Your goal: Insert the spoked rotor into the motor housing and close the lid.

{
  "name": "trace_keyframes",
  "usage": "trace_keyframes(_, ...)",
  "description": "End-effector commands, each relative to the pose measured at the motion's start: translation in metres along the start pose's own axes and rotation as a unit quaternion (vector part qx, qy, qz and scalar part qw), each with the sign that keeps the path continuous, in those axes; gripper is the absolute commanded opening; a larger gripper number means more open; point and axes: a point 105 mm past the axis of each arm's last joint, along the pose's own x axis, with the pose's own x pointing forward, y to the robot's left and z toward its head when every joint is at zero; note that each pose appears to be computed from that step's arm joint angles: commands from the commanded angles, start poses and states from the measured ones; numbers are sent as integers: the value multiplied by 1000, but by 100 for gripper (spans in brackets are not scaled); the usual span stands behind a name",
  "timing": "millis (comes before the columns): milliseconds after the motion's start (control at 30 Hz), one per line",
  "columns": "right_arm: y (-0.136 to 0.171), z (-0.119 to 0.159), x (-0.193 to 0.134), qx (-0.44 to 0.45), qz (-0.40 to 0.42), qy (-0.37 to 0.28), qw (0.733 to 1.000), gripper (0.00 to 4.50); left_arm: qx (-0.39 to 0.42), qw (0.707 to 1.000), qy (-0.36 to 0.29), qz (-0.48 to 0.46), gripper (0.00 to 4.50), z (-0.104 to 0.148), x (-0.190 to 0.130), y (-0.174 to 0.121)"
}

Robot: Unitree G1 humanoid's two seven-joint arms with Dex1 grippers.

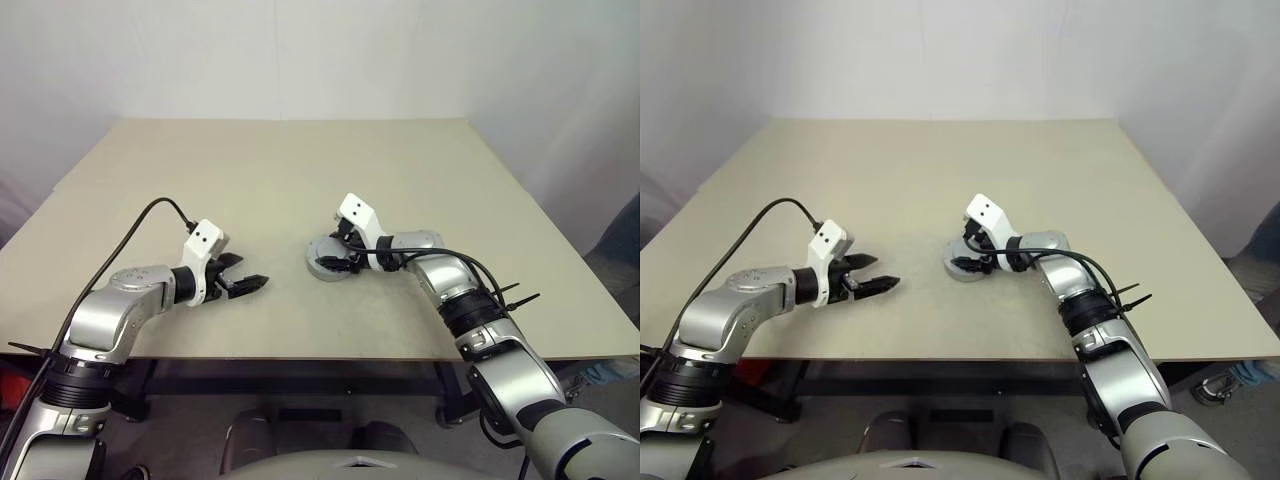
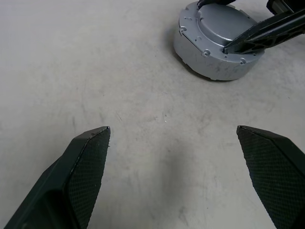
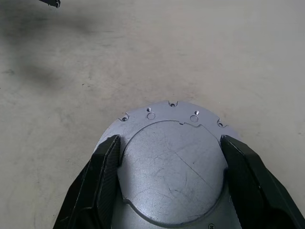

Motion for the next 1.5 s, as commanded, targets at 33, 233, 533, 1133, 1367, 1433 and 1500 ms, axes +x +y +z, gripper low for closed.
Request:
trace_keyframes(33, 1, -34, -1, 19, -6, 61, 998, 321, -2, 1000, -30, -4, 450, 17, 2, -3)
trace_keyframes(233, 1, -34, -1, 20, -8, 61, 998, 321, -59, 996, -70, -1, 411, 33, 28, 2)
trace_keyframes(533, 1, -35, -2, 20, -10, 62, 998, 321, -125, 981, -120, -89, 132, 71, 71, -24)
trace_keyframes(1133, -4, -32, -6, 22, -28, 56, 998, 321, -183, 979, 61, -72, 2, 25, 106, -32)
trace_keyframes(1367, -7, -28, -8, 38, -27, 47, 998, 321, -191, 976, 60, -81, 2, 26, 106, -35)
trace_keyframes(1433, -8, -25, -9, 39, -28, 43, 998, 397, -192, 976, 60, -81, 0, 26, 105, -35)
trace_keyframes(1500, -5, -22, -10, 25, -20, 43, 999, 449, -193, 976, 60, -82, 0, 27, 105, -35)
